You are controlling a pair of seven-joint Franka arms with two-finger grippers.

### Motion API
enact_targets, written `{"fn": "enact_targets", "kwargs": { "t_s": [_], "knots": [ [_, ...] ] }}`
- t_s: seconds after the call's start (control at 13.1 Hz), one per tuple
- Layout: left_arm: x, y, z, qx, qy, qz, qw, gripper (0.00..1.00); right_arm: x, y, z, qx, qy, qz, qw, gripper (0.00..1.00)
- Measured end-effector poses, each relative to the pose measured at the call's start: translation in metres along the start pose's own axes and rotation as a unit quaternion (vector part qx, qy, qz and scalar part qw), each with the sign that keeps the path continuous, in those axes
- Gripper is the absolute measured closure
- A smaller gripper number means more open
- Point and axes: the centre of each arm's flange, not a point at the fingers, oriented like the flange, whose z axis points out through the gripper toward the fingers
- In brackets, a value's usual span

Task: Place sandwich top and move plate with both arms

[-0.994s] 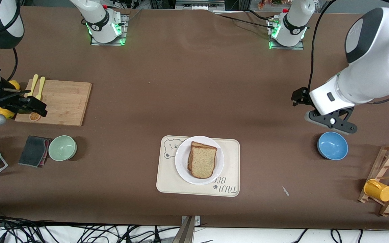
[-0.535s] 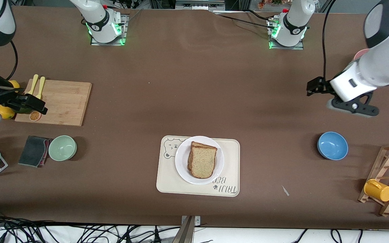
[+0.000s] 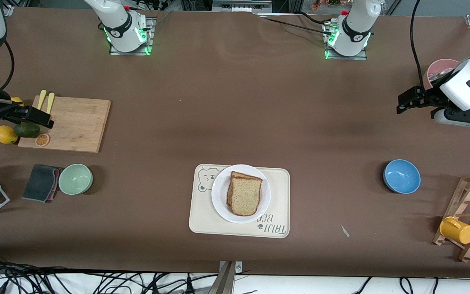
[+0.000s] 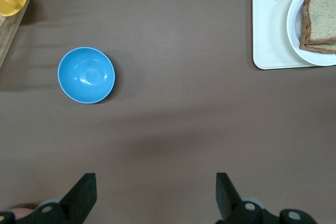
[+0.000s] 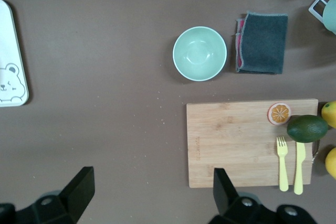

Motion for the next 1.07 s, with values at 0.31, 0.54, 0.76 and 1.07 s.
{"fn": "enact_targets", "kwargs": {
  "t_s": [0.31, 0.54, 0.76, 1.07],
  "knots": [
    [0.000, 0.002, 0.002, 0.022, -0.003, 0.004, 1.000, 0.00, -0.010, 0.000, -0.018, -0.001, 0.009, -0.010, 1.000, 0.00],
    [0.000, 0.007, 0.002, 0.024, -0.004, 0.008, 1.000, 0.00, -0.022, -0.002, -0.033, -0.001, 0.013, -0.002, 1.000, 0.00],
    [0.000, 0.002, 0.002, 0.024, -0.004, 0.003, 1.000, 0.00, -0.028, -0.004, -0.038, -0.002, 0.015, 0.004, 1.000, 0.00],
    [-0.002, -0.001, 0.005, 0.024, -0.013, -0.011, 1.000, 0.00, -0.028, -0.001, -0.038, -0.002, 0.014, 0.004, 1.000, 0.00]
  ]
}}
